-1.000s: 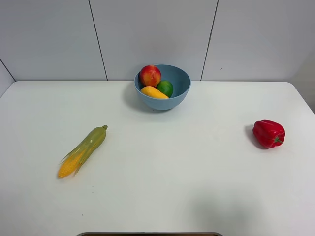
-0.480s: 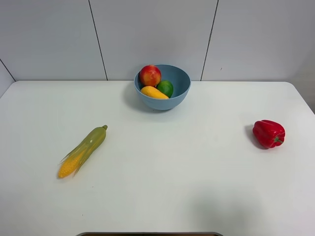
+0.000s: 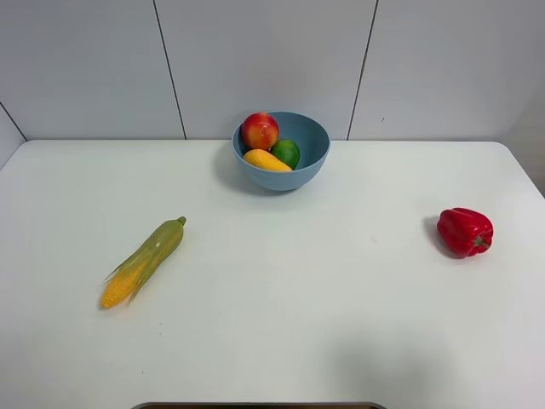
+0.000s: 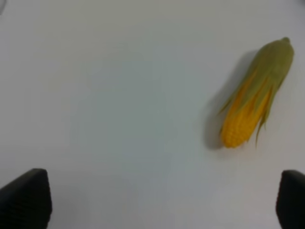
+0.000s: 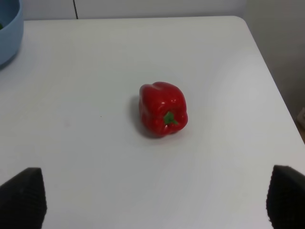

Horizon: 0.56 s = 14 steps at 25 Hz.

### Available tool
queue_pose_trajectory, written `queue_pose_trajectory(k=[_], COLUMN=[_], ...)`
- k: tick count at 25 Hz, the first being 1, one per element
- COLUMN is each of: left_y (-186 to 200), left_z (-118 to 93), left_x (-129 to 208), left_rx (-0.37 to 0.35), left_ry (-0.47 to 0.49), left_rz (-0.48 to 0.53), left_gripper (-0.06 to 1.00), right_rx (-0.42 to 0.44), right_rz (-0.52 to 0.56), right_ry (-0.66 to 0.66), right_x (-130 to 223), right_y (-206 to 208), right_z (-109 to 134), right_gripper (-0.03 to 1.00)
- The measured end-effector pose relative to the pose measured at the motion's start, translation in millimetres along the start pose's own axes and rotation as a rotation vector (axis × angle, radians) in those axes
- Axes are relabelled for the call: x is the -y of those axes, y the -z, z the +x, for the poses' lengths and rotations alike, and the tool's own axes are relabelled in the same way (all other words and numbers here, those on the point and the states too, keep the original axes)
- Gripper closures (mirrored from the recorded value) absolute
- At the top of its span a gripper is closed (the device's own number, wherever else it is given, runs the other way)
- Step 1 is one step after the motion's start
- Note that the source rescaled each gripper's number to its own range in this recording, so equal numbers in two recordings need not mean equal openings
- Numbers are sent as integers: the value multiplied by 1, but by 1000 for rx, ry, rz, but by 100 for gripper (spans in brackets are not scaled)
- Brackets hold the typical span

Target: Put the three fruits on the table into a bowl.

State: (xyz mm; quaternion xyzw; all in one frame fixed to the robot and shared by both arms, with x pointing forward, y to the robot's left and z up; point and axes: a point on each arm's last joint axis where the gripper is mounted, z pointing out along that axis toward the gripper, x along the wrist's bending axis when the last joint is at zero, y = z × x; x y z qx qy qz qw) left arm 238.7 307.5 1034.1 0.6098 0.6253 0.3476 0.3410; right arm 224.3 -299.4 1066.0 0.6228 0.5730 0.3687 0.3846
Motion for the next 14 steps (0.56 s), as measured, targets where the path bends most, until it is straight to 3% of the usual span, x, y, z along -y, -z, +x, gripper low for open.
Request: queue_pose_trajectory(k=[14], left_y=[0], left_z=[0], left_x=[0], left_rx=[-26], left_ry=[16], left_rz=[0], left_gripper=[10], right_rx=[0], right_rz=[0], right_ry=[0], right_x=[0], right_y=[0], right_z=[0], right_gripper=[12])
